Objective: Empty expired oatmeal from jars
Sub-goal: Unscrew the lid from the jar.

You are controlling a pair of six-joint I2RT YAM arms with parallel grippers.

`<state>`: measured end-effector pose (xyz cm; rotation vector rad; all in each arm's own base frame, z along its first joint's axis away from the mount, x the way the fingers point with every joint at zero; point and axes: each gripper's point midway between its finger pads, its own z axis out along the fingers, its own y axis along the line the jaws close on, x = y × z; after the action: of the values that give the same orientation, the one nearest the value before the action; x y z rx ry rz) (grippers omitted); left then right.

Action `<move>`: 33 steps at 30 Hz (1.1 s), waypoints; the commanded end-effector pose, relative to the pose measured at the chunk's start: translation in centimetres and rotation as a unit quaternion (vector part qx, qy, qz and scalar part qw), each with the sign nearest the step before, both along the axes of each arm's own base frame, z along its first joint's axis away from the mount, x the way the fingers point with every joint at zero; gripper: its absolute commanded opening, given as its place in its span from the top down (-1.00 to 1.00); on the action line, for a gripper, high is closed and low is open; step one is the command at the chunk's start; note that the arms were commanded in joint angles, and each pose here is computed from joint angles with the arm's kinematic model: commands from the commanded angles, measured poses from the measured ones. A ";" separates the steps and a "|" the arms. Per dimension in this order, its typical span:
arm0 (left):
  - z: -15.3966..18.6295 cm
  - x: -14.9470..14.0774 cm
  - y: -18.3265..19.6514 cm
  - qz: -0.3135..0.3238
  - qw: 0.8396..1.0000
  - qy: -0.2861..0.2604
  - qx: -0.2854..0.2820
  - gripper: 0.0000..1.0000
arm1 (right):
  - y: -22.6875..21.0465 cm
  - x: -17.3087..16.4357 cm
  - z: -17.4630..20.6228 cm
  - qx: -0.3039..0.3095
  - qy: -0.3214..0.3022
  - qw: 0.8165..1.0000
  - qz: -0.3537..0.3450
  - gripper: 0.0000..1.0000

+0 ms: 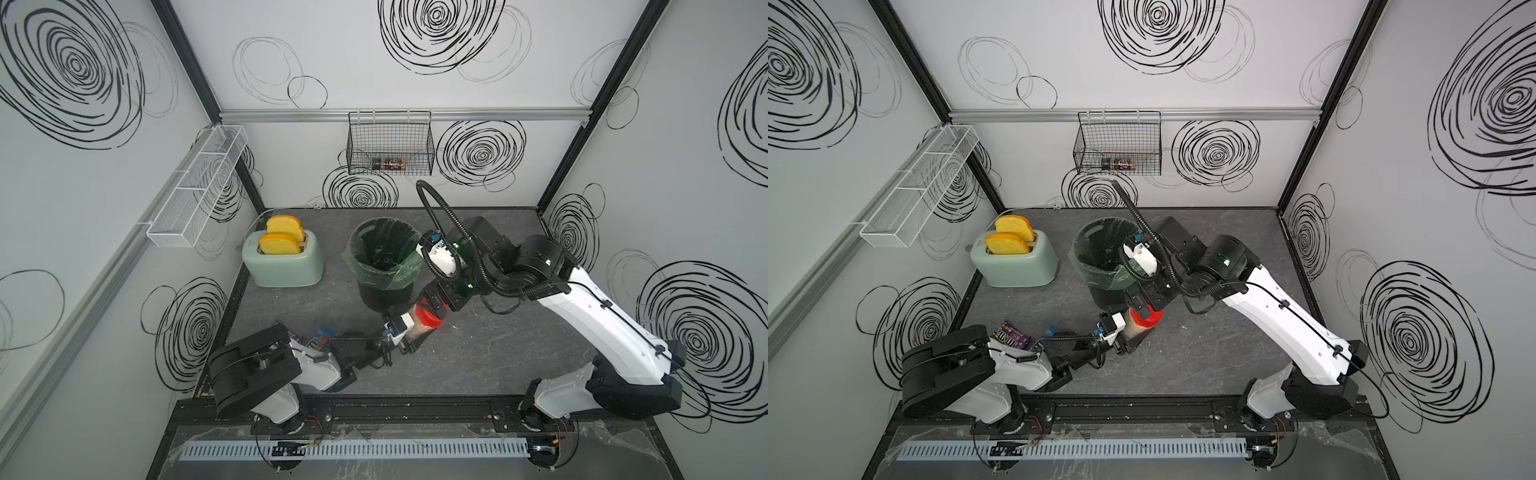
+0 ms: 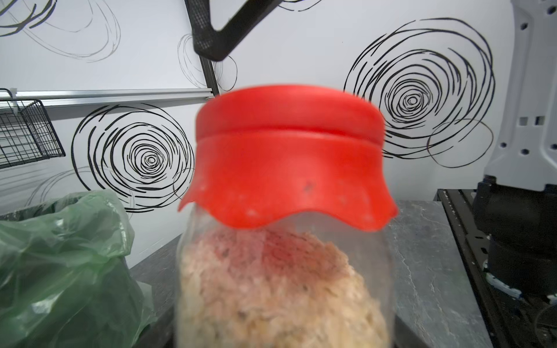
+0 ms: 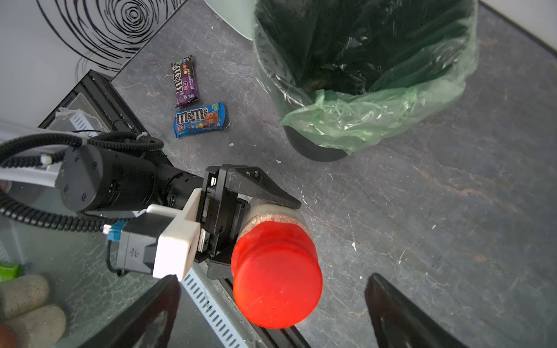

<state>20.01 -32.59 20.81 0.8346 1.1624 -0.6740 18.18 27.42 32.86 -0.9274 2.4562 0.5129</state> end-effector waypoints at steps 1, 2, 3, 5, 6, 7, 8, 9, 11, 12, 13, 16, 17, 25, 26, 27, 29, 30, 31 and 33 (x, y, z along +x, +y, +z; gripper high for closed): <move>7.1 -0.7 1.9 0.023 0.988 -0.089 -0.121 0.13 | -1.0 0.5 -0.6 0.002 0.049 0.995 -0.081 -0.96; 7.1 -0.6 2.0 0.025 0.988 -0.088 -0.122 0.13 | -1.1 0.7 -0.6 0.008 0.059 0.994 -0.096 -0.96; 7.1 -0.6 2.0 0.026 0.988 -0.088 -0.122 0.13 | -1.1 0.8 -0.6 0.015 0.068 0.992 -0.108 -0.96; 7.1 -0.5 2.1 0.029 0.988 -0.088 -0.122 0.13 | -1.2 0.8 -0.7 0.023 0.086 0.988 -0.129 -0.96; 7.2 -0.5 2.1 0.029 0.988 -0.088 -0.123 0.13 | -1.2 0.8 -0.9 0.025 0.094 0.986 -0.137 -0.96; 7.2 -0.5 2.1 0.029 0.988 -0.089 -0.124 0.13 | -1.2 0.7 -1.1 0.025 0.101 0.984 -0.143 -0.96; 7.3 -0.5 2.1 0.029 0.988 -0.089 -0.125 0.13 | -1.2 0.6 -1.5 0.022 0.110 0.983 -0.148 -0.96; 7.3 -0.6 2.0 0.028 0.988 -0.089 -0.126 0.13 | -1.2 0.6 -1.9 0.019 0.115 0.981 -0.152 -0.96; 7.3 -0.6 2.0 0.027 0.988 -0.089 -0.125 0.13 | -1.2 0.5 -2.5 0.013 0.125 0.980 -0.155 -0.96; 7.3 -0.6 1.9 0.026 0.988 -0.089 -0.125 0.13 | -1.2 0.5 -2.7 0.013 0.131 0.979 -0.158 -0.96; 7.2 -0.6 1.9 0.026 0.988 -0.089 -0.125 0.13 | -1.2 0.4 -3.0 0.011 0.137 0.978 -0.159 -0.96; 7.3 -0.6 2.0 0.027 0.988 -0.090 -0.126 0.13 | -1.3 0.4 -3.9 0.002 0.147 0.975 -0.166 -0.96; 7.3 -0.6 2.0 0.027 0.988 -0.089 -0.126 0.13 | -1.5 0.4 -4.3 -0.002 0.150 0.974 -0.170 -0.96; 7.5 -0.7 1.9 0.024 0.987 -0.089 -0.129 0.13 | -1.8 0.2 -5.9 0.003 0.171 0.970 -0.170 -0.81; 7.5 -0.8 1.9 0.024 0.987 -0.089 -0.130 0.13 | -1.7 0.2 -5.9 0.005 0.172 0.971 -0.169 -0.78; 7.5 -0.8 1.9 0.023 0.987 -0.089 -0.130 0.13 | -1.7 0.2 -5.9 0.008 0.171 0.971 -0.166 -0.76; 7.5 -0.8 1.9 0.022 0.987 -0.089 -0.131 0.13 | -1.5 0.1 -5.9 0.014 0.175 0.972 -0.160 -0.63; 7.5 -0.8 1.9 0.021 0.987 -0.089 -0.131 0.13 | -1.5 0.0 -5.9 0.015 0.175 0.972 -0.156 -0.57; 7.6 -0.8 1.9 0.020 0.987 -0.088 -0.132 0.13 | -1.5 0.0 -5.9 0.015 0.175 0.973 -0.152 -0.50; 7.6 -0.8 1.8 0.014 0.987 -0.085 -0.134 0.13 | -1.5 -0.2 -6.1 0.010 0.176 0.974 -0.145 -0.36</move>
<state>20.34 -32.56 20.18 0.8345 1.1820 -0.6309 18.21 26.53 26.47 -0.4800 2.8409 0.6363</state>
